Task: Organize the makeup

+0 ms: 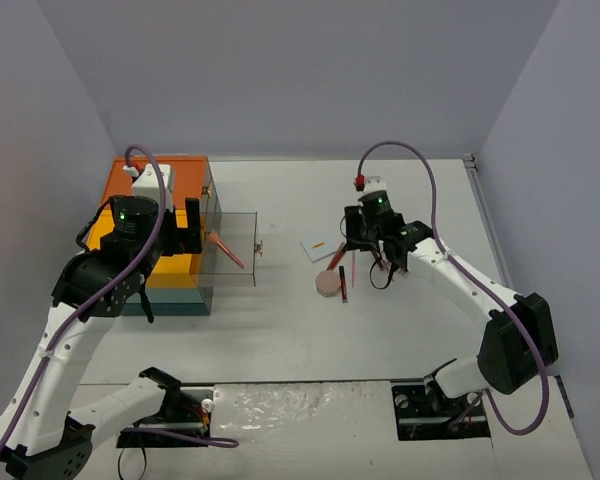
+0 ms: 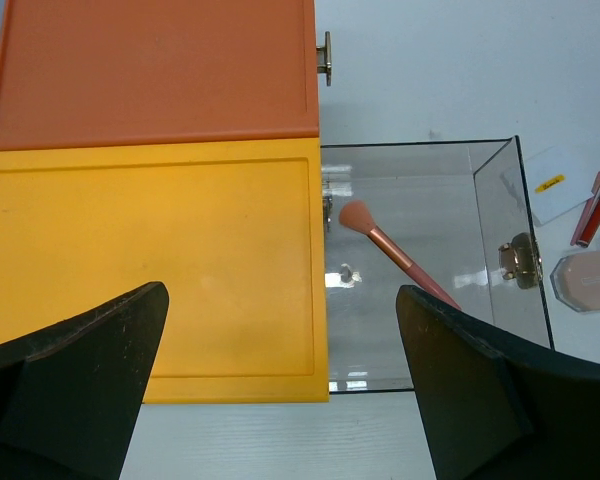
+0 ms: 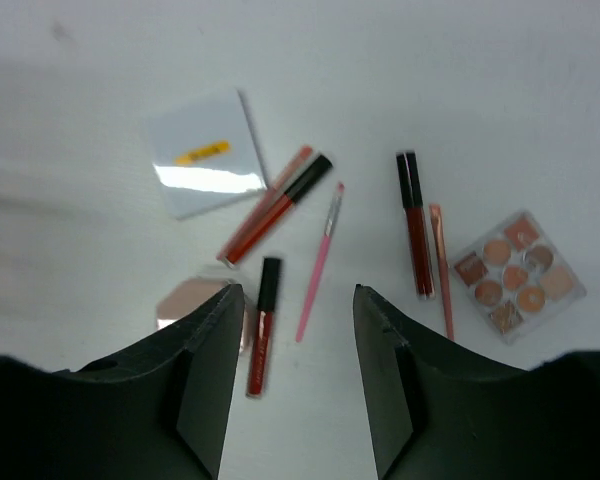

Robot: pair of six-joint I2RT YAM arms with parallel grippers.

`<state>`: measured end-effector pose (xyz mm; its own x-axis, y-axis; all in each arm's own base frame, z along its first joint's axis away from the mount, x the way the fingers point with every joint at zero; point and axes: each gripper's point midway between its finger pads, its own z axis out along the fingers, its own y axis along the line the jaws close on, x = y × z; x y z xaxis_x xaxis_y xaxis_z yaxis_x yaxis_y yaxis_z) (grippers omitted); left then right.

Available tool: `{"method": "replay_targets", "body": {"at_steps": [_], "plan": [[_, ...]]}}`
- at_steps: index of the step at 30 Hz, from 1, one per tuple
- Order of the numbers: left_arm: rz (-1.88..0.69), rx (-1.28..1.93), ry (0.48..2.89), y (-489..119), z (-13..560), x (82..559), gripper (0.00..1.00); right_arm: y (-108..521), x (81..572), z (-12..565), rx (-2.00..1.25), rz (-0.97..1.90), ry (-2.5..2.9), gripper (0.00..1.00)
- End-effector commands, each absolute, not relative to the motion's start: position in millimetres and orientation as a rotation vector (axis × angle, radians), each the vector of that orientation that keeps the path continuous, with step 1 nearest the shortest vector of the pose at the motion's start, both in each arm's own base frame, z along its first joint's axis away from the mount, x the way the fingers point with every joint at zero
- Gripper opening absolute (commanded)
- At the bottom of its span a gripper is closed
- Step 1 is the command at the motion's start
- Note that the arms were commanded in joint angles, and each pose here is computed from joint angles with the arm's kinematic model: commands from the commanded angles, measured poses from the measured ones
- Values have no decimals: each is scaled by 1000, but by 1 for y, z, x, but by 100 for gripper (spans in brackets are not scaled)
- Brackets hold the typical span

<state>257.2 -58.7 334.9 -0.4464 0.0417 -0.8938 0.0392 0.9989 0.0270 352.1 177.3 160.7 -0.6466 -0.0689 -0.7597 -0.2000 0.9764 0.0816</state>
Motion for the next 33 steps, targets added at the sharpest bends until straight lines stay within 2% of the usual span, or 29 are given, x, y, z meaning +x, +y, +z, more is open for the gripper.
{"method": "replay_targets", "body": {"at_steps": [1, 6, 15, 22, 25, 27, 33], "plan": [[-60, 24, 1948, -66, 358, 268, 97, 162, 341, 127, -60, 179, 2357, 44], [-60, 31, 1948, -67, 358, 269, 97, 157, 343, 80, 0, 88, 2466, 41], [-34, 31, 1962, -62, 356, 266, 97, 162, 361, 30, 38, 3, 2550, 34], [-21, 28, 1961, -58, 355, 261, 97, 146, 355, 2, 103, -50, 2603, 19], [-13, 28, 1962, -57, 355, 262, 97, 131, 346, -2, 141, -62, 2620, 5], [-12, 33, 1963, -58, 354, 264, 97, 118, 339, -5, 168, -67, 2637, 1], [-35, 47, 1963, -66, 355, 270, 97, 111, 344, 36, 116, -40, 2554, 0]]}}
